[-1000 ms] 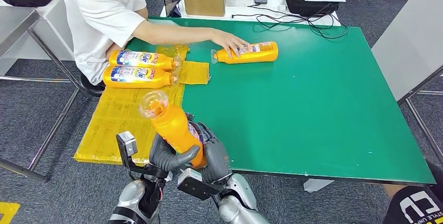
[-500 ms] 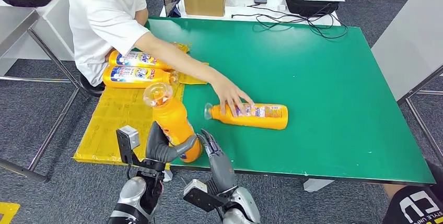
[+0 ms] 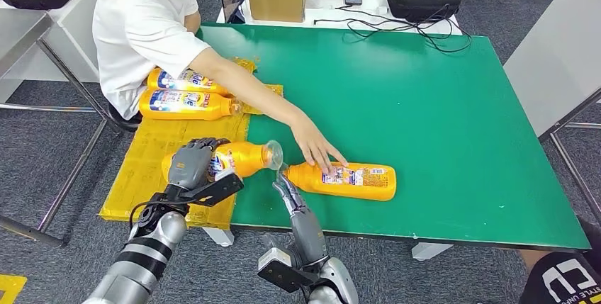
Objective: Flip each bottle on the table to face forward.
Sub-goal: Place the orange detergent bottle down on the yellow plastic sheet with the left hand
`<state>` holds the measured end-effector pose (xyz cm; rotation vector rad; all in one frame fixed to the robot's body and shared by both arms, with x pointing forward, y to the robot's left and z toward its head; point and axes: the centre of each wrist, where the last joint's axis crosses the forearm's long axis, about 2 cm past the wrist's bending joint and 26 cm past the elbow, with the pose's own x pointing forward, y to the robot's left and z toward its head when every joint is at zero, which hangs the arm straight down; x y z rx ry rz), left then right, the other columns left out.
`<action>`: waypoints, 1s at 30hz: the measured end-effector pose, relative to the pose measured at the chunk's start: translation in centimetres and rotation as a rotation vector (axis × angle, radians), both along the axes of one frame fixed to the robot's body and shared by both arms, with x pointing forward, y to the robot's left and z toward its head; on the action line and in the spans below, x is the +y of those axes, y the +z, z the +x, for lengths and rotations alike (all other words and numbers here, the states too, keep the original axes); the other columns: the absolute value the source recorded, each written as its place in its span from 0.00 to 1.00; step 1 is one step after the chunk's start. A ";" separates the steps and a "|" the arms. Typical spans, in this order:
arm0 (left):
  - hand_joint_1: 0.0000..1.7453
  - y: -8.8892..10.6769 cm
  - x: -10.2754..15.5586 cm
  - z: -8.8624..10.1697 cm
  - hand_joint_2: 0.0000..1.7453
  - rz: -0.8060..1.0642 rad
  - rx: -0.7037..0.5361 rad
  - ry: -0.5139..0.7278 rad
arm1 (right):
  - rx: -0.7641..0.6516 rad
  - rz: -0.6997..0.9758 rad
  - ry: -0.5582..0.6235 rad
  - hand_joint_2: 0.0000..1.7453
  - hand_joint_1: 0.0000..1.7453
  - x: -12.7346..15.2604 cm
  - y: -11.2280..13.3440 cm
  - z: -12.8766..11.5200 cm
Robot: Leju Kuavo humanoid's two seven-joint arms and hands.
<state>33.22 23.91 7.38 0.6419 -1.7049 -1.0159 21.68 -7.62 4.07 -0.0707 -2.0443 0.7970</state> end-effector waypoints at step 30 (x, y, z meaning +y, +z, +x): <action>0.00 -0.4 9.7 4.2 1.00 -0.081 0.397 -0.144 | 0.059 0.103 -0.020 0.00 0.00 0.6 -0.4 -0.1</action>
